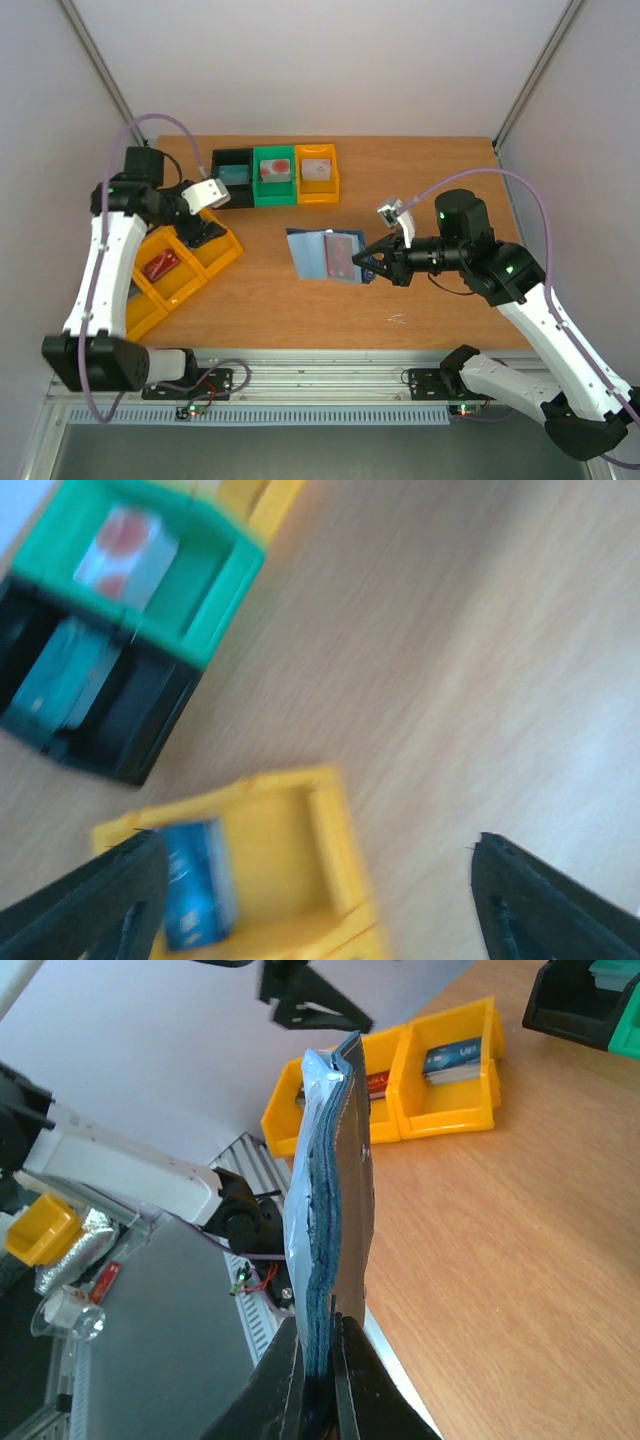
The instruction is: Take the credit cards out of the card holder
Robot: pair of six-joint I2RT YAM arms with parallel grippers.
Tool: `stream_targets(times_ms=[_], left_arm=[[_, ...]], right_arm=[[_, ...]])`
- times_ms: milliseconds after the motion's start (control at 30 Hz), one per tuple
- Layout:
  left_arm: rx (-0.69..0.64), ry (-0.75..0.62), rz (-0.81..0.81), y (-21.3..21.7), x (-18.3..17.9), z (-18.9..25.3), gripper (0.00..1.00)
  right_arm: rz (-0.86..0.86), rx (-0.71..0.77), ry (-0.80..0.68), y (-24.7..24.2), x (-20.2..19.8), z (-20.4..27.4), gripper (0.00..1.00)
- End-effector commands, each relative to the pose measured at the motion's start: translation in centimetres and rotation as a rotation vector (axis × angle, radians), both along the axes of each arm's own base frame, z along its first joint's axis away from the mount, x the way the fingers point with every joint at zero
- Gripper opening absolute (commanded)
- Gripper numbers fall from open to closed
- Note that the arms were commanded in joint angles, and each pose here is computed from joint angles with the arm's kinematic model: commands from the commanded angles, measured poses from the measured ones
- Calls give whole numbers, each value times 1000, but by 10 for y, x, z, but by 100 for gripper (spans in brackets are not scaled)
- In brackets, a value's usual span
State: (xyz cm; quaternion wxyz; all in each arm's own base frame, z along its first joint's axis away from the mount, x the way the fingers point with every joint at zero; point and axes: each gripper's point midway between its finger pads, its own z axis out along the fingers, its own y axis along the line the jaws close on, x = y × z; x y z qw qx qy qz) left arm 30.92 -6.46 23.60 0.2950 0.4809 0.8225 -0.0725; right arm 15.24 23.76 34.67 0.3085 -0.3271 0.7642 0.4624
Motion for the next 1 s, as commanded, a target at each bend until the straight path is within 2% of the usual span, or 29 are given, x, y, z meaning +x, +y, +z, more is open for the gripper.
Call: stream_targets(times_ms=[0, 67, 133, 200, 233, 300, 333, 367, 467, 667, 700, 733, 767, 833, 867, 933, 967], left_arm=[[-485, 42, -227, -73, -90, 89, 91], [-679, 41, -301, -92, -124, 122, 99], [-843, 115, -363, -108, -153, 140, 99], [-914, 216, -374, -119, -171, 140, 99], [-897, 219, -378, -124, -173, 136, 99], [-834, 133, -284, -129, -149, 128, 99], [-854, 148, -169, -129, -135, 127, 99], [-884, 139, -152, -130, -131, 130, 99], [-969, 179, -203, -140, -143, 142, 99], [-969, 228, -258, -148, -160, 127, 99], [-976, 223, -285, -149, -164, 128, 94], [-987, 223, -309, -151, -167, 129, 83], [-1000, 227, -336, -152, -171, 131, 65], [-1024, 238, -343, -152, -174, 133, 20], [-1032, 244, -336, -152, -175, 133, 4], [-1038, 230, -334, -151, -176, 135, 0], [-1041, 212, -330, -150, -175, 136, 0]], right_arm=[[31, 78, -45, 7, 0, 32, 1], [45, 98, -41, 11, 1, 36, 1], [65, 121, -39, 15, -1, 40, 1], [83, 142, -39, 20, -1, 44, 1], [95, 152, -39, 23, -3, 46, 1], [120, 169, -45, 30, -6, 49, 1], [133, 175, -50, 34, -7, 51, 1], [141, 180, -53, 37, -8, 53, 1], [164, 175, -50, 48, -10, 54, 1], [229, 177, -43, 66, -18, 56, 1], [233, 179, -43, 68, -18, 57, 1], [238, 184, -41, 70, -18, 58, 1], [242, 188, -40, 71, -18, 58, 1], [233, 191, -45, 71, -16, 59, 1], [226, 191, -49, 71, -15, 60, 1], [209, 189, -55, 71, -12, 60, 4], [192, 183, -59, 71, -10, 59, 8]])
